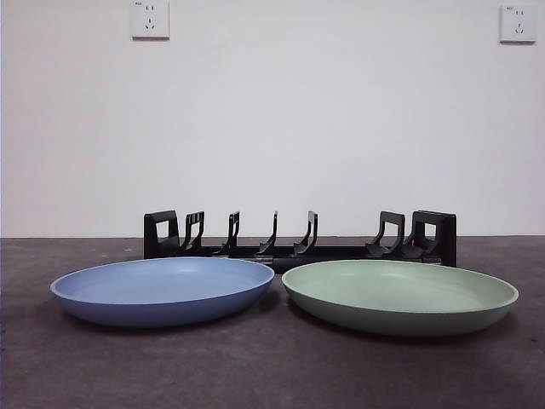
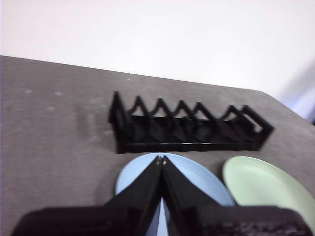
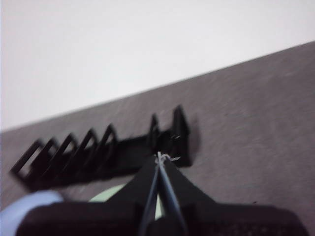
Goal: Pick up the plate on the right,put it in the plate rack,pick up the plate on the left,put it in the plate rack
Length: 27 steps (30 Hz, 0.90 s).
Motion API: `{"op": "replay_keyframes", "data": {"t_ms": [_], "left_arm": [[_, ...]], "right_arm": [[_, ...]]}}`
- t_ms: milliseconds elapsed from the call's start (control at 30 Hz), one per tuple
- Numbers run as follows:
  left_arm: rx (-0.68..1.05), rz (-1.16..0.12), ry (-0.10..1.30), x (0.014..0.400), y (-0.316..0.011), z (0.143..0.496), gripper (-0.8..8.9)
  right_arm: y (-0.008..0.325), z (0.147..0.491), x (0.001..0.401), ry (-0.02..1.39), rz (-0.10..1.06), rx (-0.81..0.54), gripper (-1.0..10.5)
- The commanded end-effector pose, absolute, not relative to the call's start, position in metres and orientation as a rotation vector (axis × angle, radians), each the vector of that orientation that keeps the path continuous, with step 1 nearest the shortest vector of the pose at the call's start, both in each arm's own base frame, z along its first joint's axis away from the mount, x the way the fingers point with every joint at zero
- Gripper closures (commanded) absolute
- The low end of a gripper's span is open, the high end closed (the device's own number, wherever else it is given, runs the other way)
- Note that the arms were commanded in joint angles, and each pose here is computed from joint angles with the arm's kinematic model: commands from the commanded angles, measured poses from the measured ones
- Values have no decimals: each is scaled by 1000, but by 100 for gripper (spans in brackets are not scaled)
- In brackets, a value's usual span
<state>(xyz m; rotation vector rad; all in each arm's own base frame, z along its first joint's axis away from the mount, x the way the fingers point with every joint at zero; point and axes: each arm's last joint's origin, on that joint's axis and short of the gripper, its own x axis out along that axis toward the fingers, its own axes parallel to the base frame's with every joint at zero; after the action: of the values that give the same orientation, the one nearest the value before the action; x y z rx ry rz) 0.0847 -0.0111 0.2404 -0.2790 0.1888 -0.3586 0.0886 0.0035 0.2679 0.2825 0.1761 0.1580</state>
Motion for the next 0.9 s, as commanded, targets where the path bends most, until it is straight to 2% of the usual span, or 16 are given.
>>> {"op": "replay_keyframes", "data": {"t_ms": [33, 267, 467, 700, 833, 867, 900], "left_arm": [[-273, -403, 220, 85, -12, 260, 820], [-196, -524, 362, 88, -15, 303, 820], [-125, -580, 490, 89, -16, 327, 820], [-90, -607, 549, 91, -18, 336, 820], [-95, -609, 564, 96, -18, 335, 803], [-94, -610, 563, 97, -18, 335, 715], [-96, -614, 563, 99, -18, 335, 512]], "right_arm": [[6, 292, 91, 238, 233, 185, 958], [8, 338, 100, 452, 336, 59, 958], [9, 352, 109, 617, 401, 58, 958], [10, 350, 114, 688, 447, 77, 958], [10, 351, 115, 675, 448, 72, 935], [10, 351, 115, 669, 448, 71, 870], [10, 352, 116, 665, 448, 74, 730]]}}
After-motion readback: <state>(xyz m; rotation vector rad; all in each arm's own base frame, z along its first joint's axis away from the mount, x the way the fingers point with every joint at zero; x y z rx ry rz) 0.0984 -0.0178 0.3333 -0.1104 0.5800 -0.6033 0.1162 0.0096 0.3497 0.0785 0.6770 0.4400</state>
